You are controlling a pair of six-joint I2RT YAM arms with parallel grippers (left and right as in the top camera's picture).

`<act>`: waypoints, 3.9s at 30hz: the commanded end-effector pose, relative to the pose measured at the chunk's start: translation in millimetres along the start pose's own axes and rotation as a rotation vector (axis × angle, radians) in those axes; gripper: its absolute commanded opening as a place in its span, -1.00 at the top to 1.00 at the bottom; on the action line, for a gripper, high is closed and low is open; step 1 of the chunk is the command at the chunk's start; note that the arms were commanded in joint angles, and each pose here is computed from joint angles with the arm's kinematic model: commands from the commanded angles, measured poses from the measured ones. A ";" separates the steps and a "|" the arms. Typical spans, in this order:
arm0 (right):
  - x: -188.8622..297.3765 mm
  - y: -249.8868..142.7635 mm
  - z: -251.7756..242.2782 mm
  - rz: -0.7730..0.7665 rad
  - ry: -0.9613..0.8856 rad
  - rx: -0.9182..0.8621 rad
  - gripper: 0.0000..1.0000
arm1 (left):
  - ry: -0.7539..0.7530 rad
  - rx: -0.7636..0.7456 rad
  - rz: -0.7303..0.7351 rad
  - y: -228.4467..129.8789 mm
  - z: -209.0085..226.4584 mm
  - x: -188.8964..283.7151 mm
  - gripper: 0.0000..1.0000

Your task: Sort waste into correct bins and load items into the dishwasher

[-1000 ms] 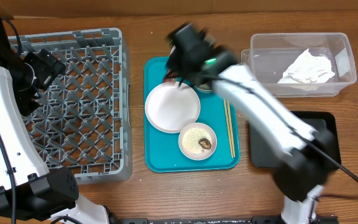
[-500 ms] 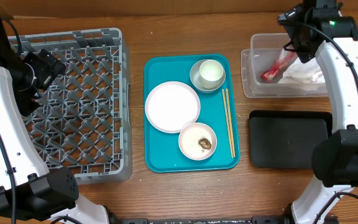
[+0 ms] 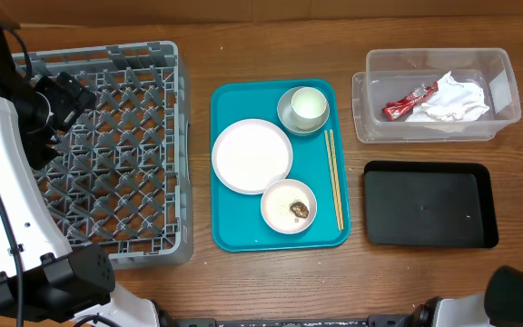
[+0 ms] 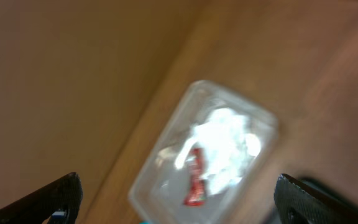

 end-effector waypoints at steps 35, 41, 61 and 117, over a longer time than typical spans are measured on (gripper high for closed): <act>-11.2 -0.7 -77.6 0.135 -0.237 -0.105 -1.00 | 0.169 -0.991 0.194 -360.5 -117.2 -84.6 -0.72; -11.2 -0.7 -77.7 0.135 -0.237 -0.106 -1.00 | 0.314 -1.050 0.286 -415.0 -106.3 -146.5 0.07; -11.2 -0.7 -77.5 0.135 -0.237 -0.106 -1.00 | 0.275 -1.057 0.232 -435.0 -102.0 -214.0 -0.07; -12.7 -9.3 -43.5 0.241 0.015 -0.185 -1.00 | -0.185 -0.600 0.102 -31.3 -116.9 -40.5 -1.00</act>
Point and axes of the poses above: each gripper's point midway between its finger pads, its own x axis back along the fingers, its own z axis along the line the jaws close on, y = z × x, the point moved 5 cm from there along x, back along the fingers, and after that the axes turned 8 degrees about x, right-handed, at the moved point
